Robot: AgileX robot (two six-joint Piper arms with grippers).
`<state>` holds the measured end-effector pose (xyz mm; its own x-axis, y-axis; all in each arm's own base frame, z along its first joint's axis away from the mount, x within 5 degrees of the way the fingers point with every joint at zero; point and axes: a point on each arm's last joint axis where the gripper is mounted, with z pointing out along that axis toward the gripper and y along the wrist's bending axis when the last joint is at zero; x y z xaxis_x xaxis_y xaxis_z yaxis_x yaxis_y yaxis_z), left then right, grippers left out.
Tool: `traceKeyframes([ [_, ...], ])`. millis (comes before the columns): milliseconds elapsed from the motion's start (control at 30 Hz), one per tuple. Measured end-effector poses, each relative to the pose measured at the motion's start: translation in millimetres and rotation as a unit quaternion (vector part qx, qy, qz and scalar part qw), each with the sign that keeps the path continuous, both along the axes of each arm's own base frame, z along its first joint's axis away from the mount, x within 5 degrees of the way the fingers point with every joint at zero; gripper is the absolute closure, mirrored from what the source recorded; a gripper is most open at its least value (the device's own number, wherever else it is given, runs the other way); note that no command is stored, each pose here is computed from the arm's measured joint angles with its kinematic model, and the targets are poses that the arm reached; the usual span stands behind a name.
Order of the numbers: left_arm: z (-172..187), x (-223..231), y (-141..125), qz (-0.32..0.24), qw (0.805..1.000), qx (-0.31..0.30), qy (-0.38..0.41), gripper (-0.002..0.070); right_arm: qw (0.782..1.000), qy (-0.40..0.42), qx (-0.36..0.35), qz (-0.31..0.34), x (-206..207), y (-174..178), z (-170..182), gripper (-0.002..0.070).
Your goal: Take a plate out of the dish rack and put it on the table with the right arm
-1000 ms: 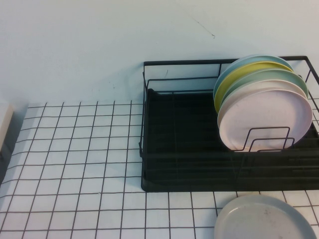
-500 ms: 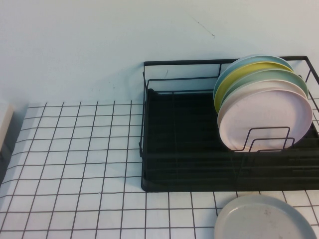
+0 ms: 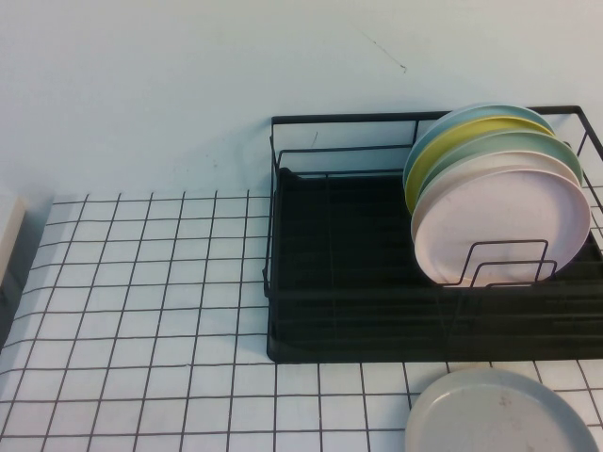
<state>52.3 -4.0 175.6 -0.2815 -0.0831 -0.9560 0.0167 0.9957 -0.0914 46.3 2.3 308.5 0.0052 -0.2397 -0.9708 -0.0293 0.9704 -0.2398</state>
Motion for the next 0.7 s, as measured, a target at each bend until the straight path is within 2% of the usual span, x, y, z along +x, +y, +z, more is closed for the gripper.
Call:
traceKeyframes([
  [233, 0.0, 0.0, 0.0, 0.0, 1.0, 0.0, 0.0, 0.0678, 0.987, 0.159, -0.028, 0.011, 46.0, 1.6, 14.4, 0.0678],
  [400, 0.0, 0.0, 0.0, 0.0, 1.0, 0.0, 0.0, 0.0678, 0.957, 0.266, -0.099, 0.059, 92.2, 6.2, 13.7, 0.0678],
  [567, 0.0, 0.0, 0.0, 0.0, 1.0, 0.0, 0.0, 0.0678, 0.922, 0.32, -0.175, 0.132, 143.7, 13.0, 3.8, 0.0675],
  [633, 0.0, 0.0, 0.0, 0.0, 1.0, 0.0, 0.0, 0.0678, 0.912, 0.334, -0.181, 0.154, 161.9, 15.8, -1.9, 0.0648],
  [700, 0.0, 0.0, 0.0, 0.0, 1.0, 0.0, 0.0, 0.0678, 0.908, 0.339, -0.177, 0.17, 179.0, 18.6, -5.9, 0.0574],
])
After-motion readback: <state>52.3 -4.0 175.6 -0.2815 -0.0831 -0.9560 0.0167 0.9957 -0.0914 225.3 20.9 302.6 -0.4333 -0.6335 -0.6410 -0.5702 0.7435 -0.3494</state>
